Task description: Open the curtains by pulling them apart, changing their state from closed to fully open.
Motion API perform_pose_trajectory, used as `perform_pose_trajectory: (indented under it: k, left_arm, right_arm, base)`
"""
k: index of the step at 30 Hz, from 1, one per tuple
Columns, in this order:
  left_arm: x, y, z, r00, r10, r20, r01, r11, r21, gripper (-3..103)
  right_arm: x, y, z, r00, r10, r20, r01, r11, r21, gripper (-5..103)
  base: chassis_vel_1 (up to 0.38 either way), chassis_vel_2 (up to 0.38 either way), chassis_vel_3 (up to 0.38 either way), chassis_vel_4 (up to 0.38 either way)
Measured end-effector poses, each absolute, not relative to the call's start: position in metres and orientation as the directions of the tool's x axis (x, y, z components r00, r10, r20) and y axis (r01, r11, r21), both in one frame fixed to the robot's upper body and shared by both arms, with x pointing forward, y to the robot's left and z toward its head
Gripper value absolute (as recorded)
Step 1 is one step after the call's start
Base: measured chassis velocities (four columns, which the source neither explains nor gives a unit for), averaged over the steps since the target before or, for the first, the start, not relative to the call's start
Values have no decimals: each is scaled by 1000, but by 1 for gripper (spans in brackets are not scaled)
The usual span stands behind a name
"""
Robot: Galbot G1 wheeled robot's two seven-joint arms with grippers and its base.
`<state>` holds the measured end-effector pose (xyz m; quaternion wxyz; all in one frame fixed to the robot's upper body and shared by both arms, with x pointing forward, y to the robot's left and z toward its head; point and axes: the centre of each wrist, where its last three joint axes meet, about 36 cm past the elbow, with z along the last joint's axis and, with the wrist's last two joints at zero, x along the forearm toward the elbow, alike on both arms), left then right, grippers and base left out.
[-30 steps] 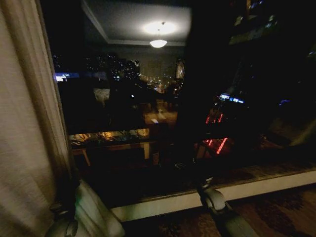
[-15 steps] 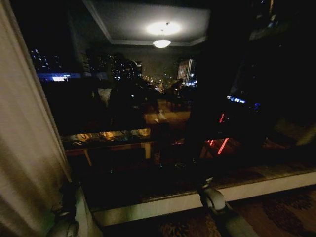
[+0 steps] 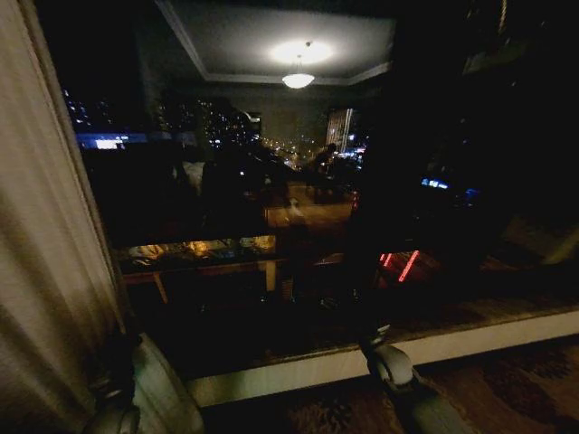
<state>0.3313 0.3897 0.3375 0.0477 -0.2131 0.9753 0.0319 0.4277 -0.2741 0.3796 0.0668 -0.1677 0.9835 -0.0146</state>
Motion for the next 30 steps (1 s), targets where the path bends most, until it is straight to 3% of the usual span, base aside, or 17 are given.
perform_pose_trajectory:
  k: [16, 21, 30]
  left_arm:
    - [342, 408, 339, -878, -464, -117, -472, 880, 53, 0]
    - [349, 475, 340, -782, -602, -160, -617, 784, 66, 0]
    - [335, 573, 350, -658, -732, -176, -752, 650, 111, 0]
  right_arm:
    - [428, -274, 379, -935, -332, -126, -328, 943, -51, 100]
    - [428, -274, 379, -935, -332, -126, -328, 943, -51, 100]
    - [428, -274, 380, -935, -332, -127, -328, 943, -51, 100]
  base:
    - [38, 33, -43, -37]
    - [0, 0, 0, 0]
    - [0, 0, 0, 0]
